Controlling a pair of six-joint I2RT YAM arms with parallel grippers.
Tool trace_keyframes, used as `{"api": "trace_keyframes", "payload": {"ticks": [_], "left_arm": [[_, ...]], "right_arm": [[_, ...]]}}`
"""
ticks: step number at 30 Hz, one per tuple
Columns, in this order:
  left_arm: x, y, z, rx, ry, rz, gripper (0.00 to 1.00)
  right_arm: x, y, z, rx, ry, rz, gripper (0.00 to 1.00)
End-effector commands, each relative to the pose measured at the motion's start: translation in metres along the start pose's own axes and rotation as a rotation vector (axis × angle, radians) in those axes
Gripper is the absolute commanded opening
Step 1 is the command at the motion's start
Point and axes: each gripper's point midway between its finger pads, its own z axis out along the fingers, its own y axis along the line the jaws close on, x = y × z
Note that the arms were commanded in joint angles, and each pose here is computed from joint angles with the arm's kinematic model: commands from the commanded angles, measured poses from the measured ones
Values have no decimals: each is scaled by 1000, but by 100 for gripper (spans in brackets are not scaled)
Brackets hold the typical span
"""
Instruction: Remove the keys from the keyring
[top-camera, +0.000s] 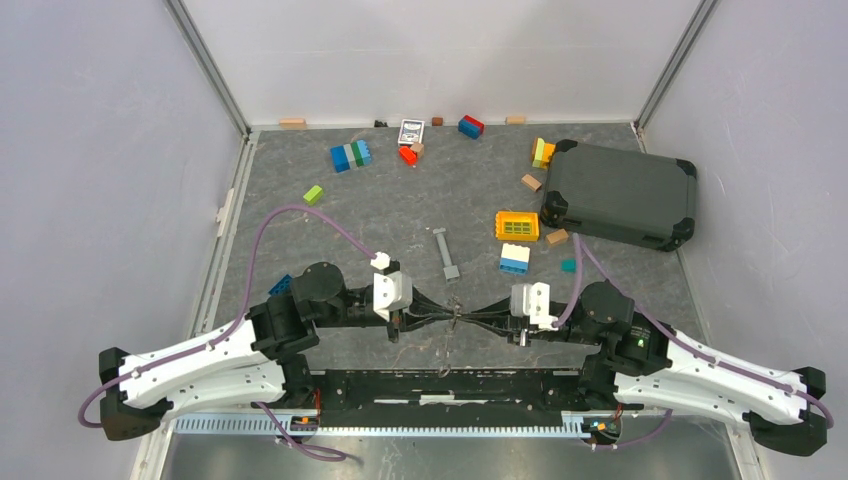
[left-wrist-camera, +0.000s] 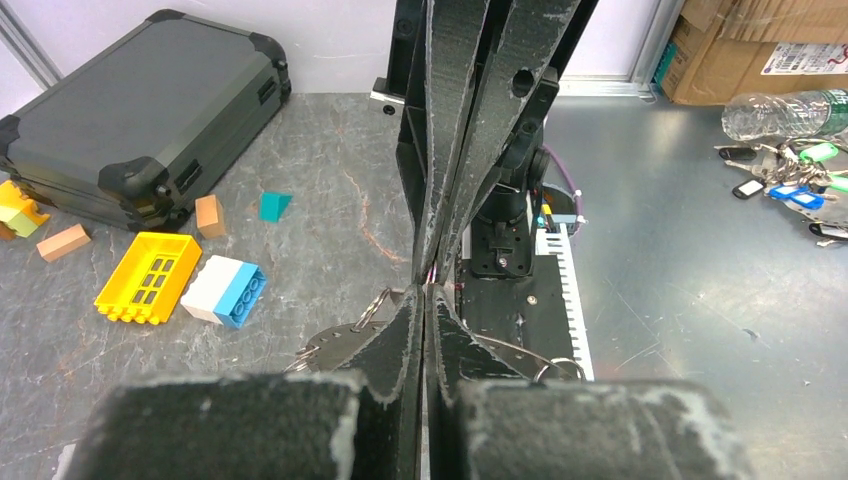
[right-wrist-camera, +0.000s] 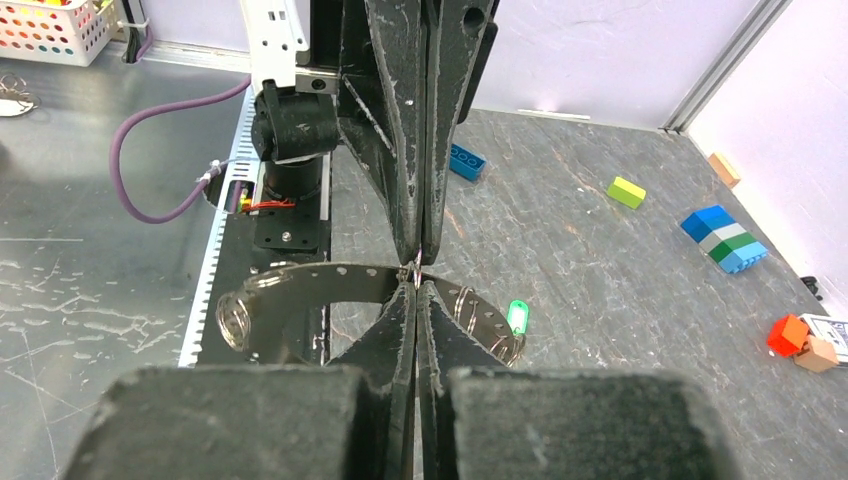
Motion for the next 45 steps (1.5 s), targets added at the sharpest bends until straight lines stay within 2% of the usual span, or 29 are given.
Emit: {"api": "trace_keyframes", "payload": {"ticks": [1, 13, 25, 27, 30, 36, 40, 45], "left_arm": [[-14, 1, -3, -12, -46, 3, 2], [-22, 3, -8, -34, -77, 8, 2], [-22, 5, -6, -41, -78, 13, 2], [-23, 5, -6, -41, -79, 13, 2], [-22, 5, -7, -42, -80, 13, 2], [-20, 5, -8, -46, -75, 11, 2], [-19, 5, -7, -45, -73, 10, 2], [-19, 5, -7, -44, -74, 12, 2]], "right_arm": [[-37, -9, -2, 32, -91, -29, 0], [3, -9, 4, 35, 34, -20, 0], [23, 3, 10, -38, 94, -26, 1], [25, 5, 11, -51, 103, -27, 4], [25, 5, 11, -57, 112, -33, 17], [5, -2, 6, -13, 25, -50, 29], [-13, -4, 2, 14, -67, -39, 29], [-21, -3, 2, 16, -123, -23, 30]]}}
